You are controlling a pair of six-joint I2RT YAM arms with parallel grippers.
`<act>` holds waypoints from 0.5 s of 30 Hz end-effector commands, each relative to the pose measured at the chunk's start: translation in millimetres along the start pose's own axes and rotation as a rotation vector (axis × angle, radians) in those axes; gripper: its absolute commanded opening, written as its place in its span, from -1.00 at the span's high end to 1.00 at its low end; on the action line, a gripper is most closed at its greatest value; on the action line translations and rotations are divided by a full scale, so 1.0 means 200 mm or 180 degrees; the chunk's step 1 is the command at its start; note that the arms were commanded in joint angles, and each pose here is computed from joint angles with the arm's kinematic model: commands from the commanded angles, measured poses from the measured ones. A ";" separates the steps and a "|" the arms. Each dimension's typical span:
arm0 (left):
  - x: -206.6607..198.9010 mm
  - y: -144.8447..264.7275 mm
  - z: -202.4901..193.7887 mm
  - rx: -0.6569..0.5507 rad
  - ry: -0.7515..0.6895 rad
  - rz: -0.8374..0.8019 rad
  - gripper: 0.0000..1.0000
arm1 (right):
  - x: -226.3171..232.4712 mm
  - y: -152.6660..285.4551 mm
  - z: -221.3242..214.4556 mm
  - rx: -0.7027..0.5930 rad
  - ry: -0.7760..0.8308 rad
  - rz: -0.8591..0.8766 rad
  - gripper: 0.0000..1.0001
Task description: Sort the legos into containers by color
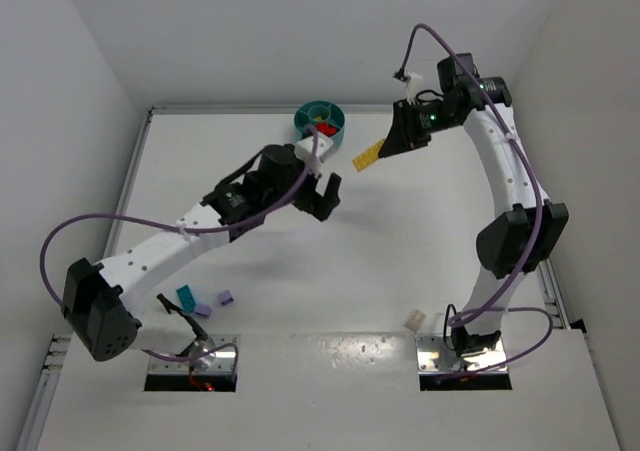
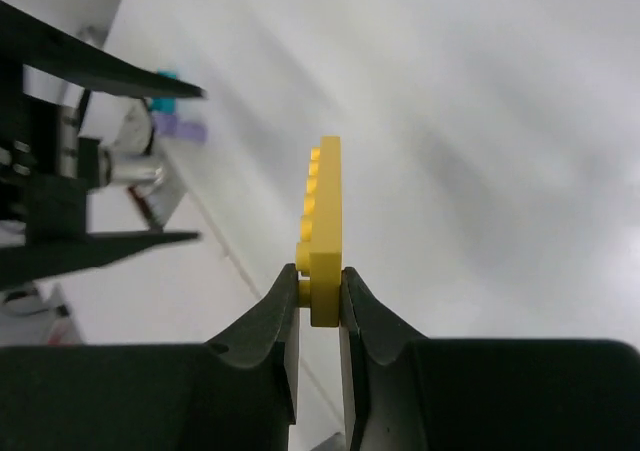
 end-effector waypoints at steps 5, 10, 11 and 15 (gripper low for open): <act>0.40 0.19 0.09 0.0177 0.0519 0.0871 -0.99 | -0.23 0.02 0.37 -0.0430 0.0440 -0.0945 1.00; 0.62 0.31 0.05 0.0221 0.0761 0.1259 -0.99 | -0.37 -0.11 0.51 -0.0591 0.0493 -0.1051 1.00; 0.64 0.32 0.03 0.0244 0.0791 0.1266 -0.99 | -0.38 -0.14 0.54 -0.0624 0.0513 -0.1085 1.00; 0.69 0.35 0.02 0.0224 0.0865 0.1348 -0.99 | -0.43 -0.22 0.63 -0.0852 0.0626 -0.1183 1.00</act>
Point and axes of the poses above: each gripper's point midway between its finger pads, its own y axis back along the fingers, its own x axis along the line the jaws close on, z = x × y, the point moved 7 cm from there along y, back along the fingers, and after that the axes turned 7 degrees about y, right-handed, at the moved point
